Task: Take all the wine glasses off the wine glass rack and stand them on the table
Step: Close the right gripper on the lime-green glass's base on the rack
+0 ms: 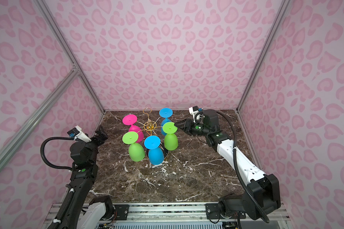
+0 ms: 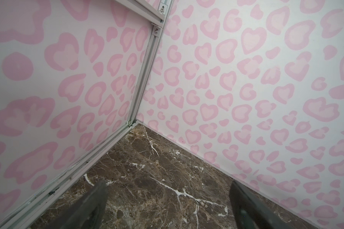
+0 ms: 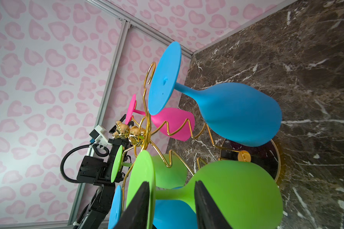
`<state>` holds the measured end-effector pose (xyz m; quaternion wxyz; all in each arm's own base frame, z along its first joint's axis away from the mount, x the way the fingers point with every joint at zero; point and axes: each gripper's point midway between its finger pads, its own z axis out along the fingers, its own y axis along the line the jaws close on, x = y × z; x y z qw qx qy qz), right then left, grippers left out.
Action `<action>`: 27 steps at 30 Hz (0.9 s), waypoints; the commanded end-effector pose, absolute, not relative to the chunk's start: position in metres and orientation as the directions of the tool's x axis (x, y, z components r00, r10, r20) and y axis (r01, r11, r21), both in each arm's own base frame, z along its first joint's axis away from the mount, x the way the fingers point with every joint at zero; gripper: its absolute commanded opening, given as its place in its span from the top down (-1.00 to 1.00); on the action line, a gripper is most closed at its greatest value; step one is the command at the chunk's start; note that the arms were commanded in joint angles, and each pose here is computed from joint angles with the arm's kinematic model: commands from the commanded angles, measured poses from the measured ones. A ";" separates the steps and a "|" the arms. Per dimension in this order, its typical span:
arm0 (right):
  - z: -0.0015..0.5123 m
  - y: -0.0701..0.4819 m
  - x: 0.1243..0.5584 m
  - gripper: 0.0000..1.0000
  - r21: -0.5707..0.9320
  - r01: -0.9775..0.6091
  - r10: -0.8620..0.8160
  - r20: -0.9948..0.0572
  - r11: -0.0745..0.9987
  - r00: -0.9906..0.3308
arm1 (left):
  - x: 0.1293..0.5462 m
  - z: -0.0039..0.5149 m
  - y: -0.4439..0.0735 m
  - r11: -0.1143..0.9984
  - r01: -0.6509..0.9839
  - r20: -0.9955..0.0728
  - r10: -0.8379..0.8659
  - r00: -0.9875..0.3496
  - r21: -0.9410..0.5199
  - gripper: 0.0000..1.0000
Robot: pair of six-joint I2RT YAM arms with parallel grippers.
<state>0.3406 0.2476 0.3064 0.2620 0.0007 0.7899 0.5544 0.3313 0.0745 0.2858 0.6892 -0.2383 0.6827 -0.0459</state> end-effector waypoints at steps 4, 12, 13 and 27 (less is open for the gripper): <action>0.312 0.252 0.340 0.32 0.890 -0.292 0.301 -0.402 0.349 -0.865 | 0.331 0.294 0.075 0.882 -0.253 -0.917 -0.389 0.083 -0.397 -0.93; 0.321 0.252 0.337 0.51 0.896 -0.297 0.311 -0.400 0.330 -0.862 | 0.331 0.293 0.075 0.880 -0.258 -0.917 -0.390 0.082 -0.398 -0.93; 0.321 0.252 0.337 0.54 0.896 -0.297 0.312 -0.400 0.330 -0.862 | 0.331 0.293 0.075 0.880 -0.261 -0.917 -0.389 0.082 -0.397 -0.93; 0.324 0.252 0.339 0.86 0.909 -0.273 0.327 -0.374 0.314 -0.868 | 0.329 0.293 0.077 0.876 -0.269 -0.916 -0.391 0.087 -0.400 -0.93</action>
